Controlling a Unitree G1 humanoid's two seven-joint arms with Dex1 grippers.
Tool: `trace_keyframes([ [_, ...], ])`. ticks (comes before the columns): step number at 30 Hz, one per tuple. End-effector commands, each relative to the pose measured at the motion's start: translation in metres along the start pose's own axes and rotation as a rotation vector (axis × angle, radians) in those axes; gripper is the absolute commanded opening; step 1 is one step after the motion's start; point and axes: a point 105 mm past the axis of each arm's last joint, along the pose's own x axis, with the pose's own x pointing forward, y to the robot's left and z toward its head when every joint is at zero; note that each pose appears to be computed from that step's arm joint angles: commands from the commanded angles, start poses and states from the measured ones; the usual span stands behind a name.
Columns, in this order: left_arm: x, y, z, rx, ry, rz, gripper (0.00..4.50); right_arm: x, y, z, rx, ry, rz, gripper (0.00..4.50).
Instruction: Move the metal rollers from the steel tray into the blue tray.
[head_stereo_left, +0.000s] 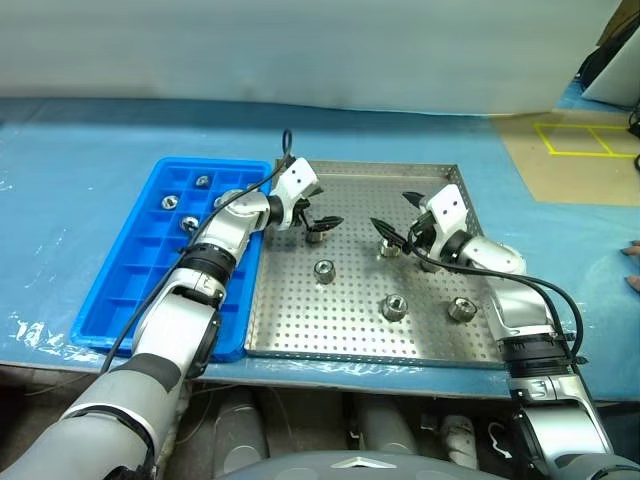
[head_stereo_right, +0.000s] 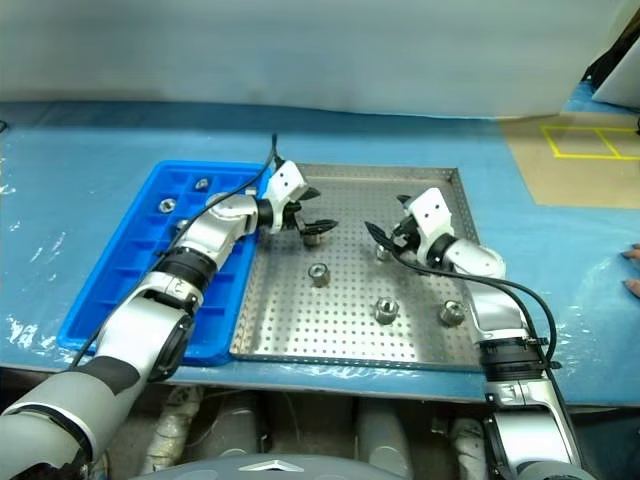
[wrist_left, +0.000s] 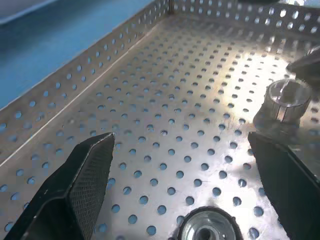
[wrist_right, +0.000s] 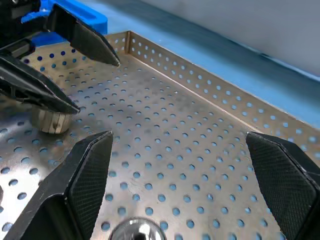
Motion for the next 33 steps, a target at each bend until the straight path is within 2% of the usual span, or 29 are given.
trace_keyframes([
  [1,0.000,-0.001,-0.008,0.001,0.071,-0.027,4.50,-0.003,-0.003,0.016,-0.019,-0.050,-0.018,4.46],
  [6,-0.003,-0.011,-0.033,-0.041,0.191,-0.083,4.50,0.001,0.001,0.012,-0.030,-0.035,-0.003,4.46],
  [9,-0.006,-0.014,-0.037,-0.057,0.196,-0.097,3.90,0.005,0.002,0.013,-0.030,-0.036,0.013,4.50],
  [15,-0.013,-0.013,-0.032,-0.112,0.146,-0.062,1.96,0.019,0.008,0.018,-0.034,-0.057,0.058,4.50],
  [16,-0.014,-0.012,-0.030,-0.129,0.129,-0.052,1.84,0.021,0.009,0.020,-0.032,-0.063,0.066,4.50],
  [20,-0.026,0.008,0.005,-0.218,-0.086,0.112,1.84,0.035,0.018,0.027,-0.016,-0.095,0.127,4.50],
  [22,-0.037,0.018,0.020,-0.201,-0.186,0.210,1.84,0.043,0.023,0.031,-0.011,-0.109,0.164,4.50],
  [25,-0.068,0.034,0.038,-0.166,-0.341,0.428,1.84,0.056,0.031,0.040,-0.006,-0.132,0.236,4.50],
  [28,-0.112,0.051,0.051,-0.241,-0.500,0.727,1.84,0.069,0.039,0.045,-0.019,-0.138,0.300,4.50],
  [30,-0.140,0.054,0.047,-0.271,-0.538,0.923,1.84,0.076,0.044,0.049,-0.023,-0.144,0.339,4.50],
  [33,-0.168,0.048,0.027,-0.298,-0.523,1.132,1.84,0.084,0.053,0.052,-0.033,-0.152,0.386,4.50],
])
